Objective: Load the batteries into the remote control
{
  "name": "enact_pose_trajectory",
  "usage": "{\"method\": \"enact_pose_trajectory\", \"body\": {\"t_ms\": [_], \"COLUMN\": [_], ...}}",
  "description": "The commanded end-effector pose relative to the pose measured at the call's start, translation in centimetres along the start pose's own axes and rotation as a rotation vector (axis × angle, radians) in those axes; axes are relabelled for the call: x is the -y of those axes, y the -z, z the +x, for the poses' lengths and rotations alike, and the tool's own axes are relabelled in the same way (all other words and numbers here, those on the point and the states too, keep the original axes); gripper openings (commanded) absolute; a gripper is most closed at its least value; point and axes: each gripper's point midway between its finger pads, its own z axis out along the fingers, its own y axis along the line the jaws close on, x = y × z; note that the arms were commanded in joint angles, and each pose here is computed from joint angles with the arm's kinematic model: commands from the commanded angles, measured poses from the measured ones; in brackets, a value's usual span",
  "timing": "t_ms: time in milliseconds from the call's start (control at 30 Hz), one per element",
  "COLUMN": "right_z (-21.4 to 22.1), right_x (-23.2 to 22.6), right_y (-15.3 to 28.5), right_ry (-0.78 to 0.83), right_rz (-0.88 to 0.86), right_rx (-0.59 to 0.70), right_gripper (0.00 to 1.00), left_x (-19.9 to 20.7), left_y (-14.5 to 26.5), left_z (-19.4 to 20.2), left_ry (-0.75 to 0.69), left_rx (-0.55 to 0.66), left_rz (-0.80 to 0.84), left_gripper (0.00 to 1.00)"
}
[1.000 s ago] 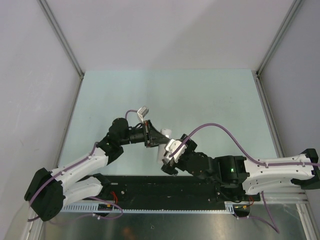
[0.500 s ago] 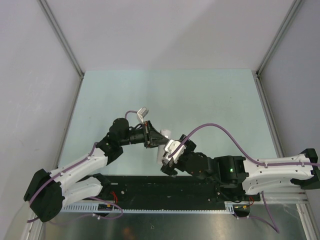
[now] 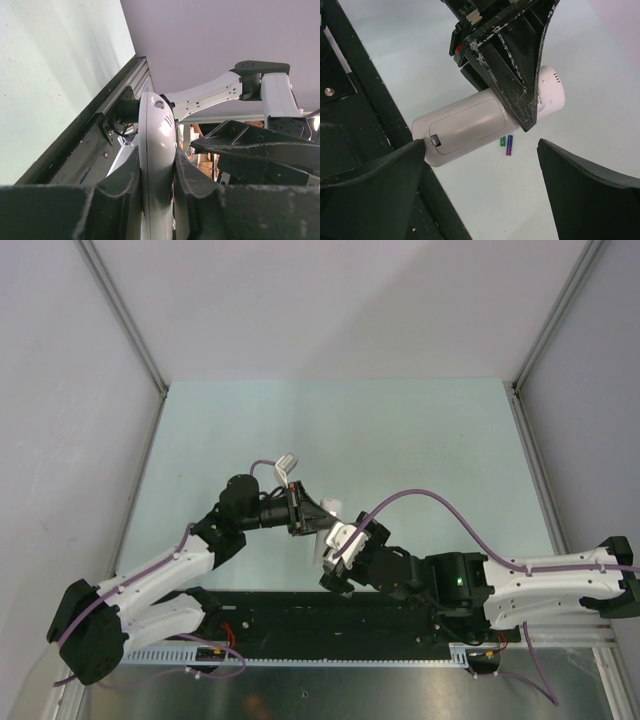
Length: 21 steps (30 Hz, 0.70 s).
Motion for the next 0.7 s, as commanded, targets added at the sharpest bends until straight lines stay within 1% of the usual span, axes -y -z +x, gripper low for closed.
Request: {"method": "enact_pose_trajectory", "body": {"t_ms": [0,333,433,667], "right_z": [-2.4,-1.8,-1.2,0.6], "right_x": [1.5,1.3,1.2,2.8], "right_y": [0.8,0.3,0.1,-1.0], "right_ry": [-0.058,-0.051,-0.031,0.037], "right_rz": [0.029,0.030,0.040,0.184], "right_rx": [0.059,0.037,0.012,-0.059], "right_gripper": [1.00,0.99,1.00,1.00], "left_x": [3.2,3.8,4.1,4.8], "left_y": [0.3,0.5,0.6,0.7], "left_z": [-0.3,-0.1,0.0,0.2], "left_ry": [-0.080,-0.094,-0.092,-0.074], "left_rx": [0.009,0.011,0.010,-0.005], "left_rz": [0.075,0.082,0.088,0.101], "left_gripper": [0.00,0.00,0.00,0.00]}}
